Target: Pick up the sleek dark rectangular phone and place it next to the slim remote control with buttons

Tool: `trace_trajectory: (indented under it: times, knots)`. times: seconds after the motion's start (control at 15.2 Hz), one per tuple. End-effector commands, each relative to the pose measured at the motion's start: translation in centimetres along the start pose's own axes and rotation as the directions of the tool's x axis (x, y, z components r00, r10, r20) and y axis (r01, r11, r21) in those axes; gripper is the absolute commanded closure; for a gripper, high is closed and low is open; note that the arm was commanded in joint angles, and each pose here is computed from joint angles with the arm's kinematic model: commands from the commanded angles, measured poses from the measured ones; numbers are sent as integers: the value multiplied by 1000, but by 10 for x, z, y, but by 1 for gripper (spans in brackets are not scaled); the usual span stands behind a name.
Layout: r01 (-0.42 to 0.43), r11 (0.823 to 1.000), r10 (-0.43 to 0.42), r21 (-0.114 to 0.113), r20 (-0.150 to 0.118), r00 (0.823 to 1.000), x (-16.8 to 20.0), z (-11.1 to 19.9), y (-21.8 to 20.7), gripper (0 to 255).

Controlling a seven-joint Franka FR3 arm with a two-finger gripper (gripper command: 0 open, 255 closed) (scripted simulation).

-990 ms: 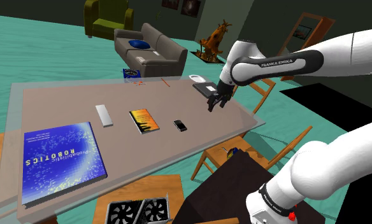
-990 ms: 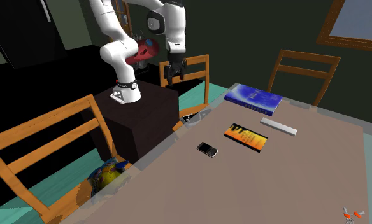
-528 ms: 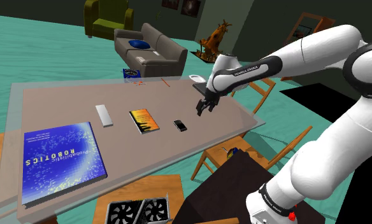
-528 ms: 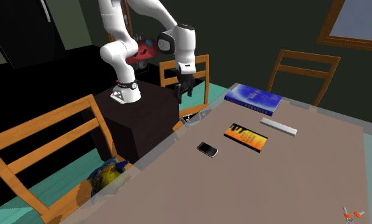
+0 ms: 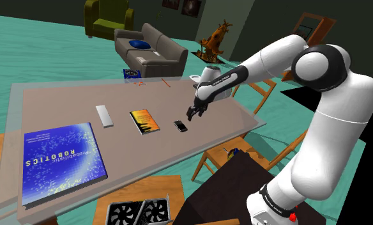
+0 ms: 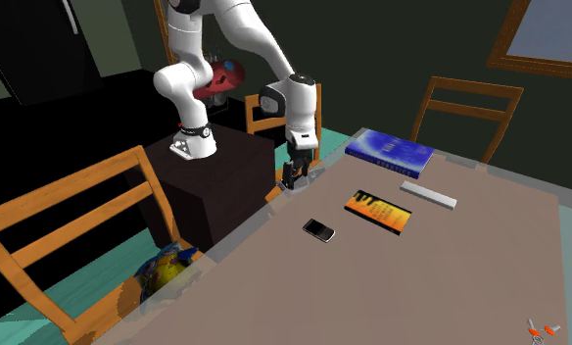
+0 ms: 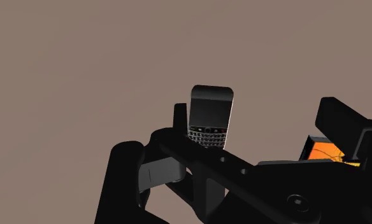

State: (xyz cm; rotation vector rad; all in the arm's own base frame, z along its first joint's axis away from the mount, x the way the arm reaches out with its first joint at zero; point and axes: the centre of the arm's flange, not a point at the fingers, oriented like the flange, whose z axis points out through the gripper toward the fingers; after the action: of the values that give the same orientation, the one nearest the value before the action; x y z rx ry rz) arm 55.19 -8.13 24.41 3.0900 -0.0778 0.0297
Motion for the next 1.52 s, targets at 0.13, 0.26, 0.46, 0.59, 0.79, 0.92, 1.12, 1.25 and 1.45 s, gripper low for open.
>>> trace_trajectory:
  times: [0.13,0.26,0.46,0.59,0.79,0.92,1.12,1.25,1.45]
  knots:
    - [14,1000,-14,-2,-3,1000,29,41,4,0]
    - [21,1000,-21,-3,-4,1000,44,62,5,0]
    - [31,999,-32,-5,-6,999,66,94,7,0]
    - [38,999,-38,-6,-7,999,82,116,8,0]
    - [42,999,-42,-7,-8,999,89,136,9,0]
    - [42,999,-42,-7,-8,999,89,147,9,0]
    - [42,999,-42,-7,-8,999,89,162,9,0]
    - [42,999,-42,-7,-8,999,89,165,9,0]
    - [42,999,-42,-7,-8,999,89,165,9,0]
